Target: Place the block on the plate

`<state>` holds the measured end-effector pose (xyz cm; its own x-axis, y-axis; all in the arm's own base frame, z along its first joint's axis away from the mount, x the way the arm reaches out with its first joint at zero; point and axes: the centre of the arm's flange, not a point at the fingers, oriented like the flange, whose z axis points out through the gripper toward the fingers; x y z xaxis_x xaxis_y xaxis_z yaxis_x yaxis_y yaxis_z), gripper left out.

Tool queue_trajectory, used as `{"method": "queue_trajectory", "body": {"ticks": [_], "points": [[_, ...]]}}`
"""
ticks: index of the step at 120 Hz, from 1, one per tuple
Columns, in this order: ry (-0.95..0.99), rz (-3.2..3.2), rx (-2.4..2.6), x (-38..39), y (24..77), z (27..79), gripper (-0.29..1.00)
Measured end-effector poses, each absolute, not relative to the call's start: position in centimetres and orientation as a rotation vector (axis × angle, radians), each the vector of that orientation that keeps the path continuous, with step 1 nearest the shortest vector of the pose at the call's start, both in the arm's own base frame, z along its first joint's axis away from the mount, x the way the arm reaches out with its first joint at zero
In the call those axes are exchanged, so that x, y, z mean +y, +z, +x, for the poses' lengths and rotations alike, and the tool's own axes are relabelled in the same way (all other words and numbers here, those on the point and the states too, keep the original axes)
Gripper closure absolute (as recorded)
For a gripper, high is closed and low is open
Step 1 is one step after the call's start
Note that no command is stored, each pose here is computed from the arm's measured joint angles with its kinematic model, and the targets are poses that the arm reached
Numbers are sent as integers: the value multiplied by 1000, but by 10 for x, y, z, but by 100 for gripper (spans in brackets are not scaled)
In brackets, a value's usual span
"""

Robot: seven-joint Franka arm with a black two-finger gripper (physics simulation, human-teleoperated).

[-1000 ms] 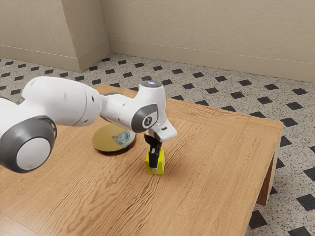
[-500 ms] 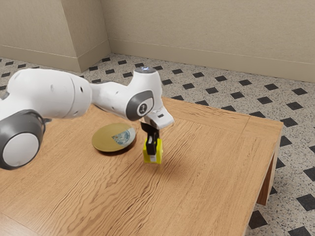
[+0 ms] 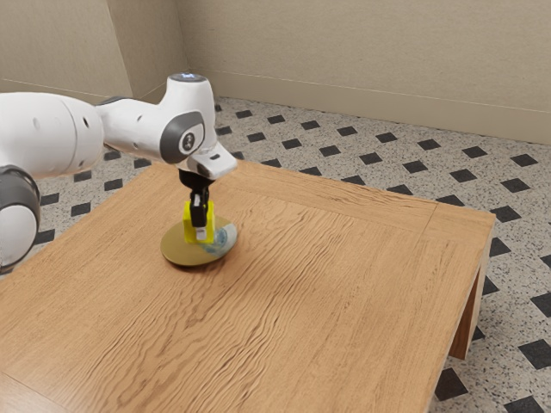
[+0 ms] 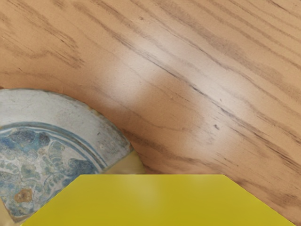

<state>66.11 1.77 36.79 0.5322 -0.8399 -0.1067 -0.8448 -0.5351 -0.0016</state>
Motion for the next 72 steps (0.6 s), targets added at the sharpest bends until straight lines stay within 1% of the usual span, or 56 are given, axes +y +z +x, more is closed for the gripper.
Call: {"method": "queue_trajectory", "body": {"ticks": [16,32,45,58,64,72], "points": [[157,-2704,1442,43,367,670,31],[179,-2709,1395,69,350,686,30],[197,-2708,1377,79,329,701,30],[244,-2731,1365,89,299,704,30],[248,-2737,1363,90,295,704,24],[248,-2743,1364,90,294,704,21]]}}
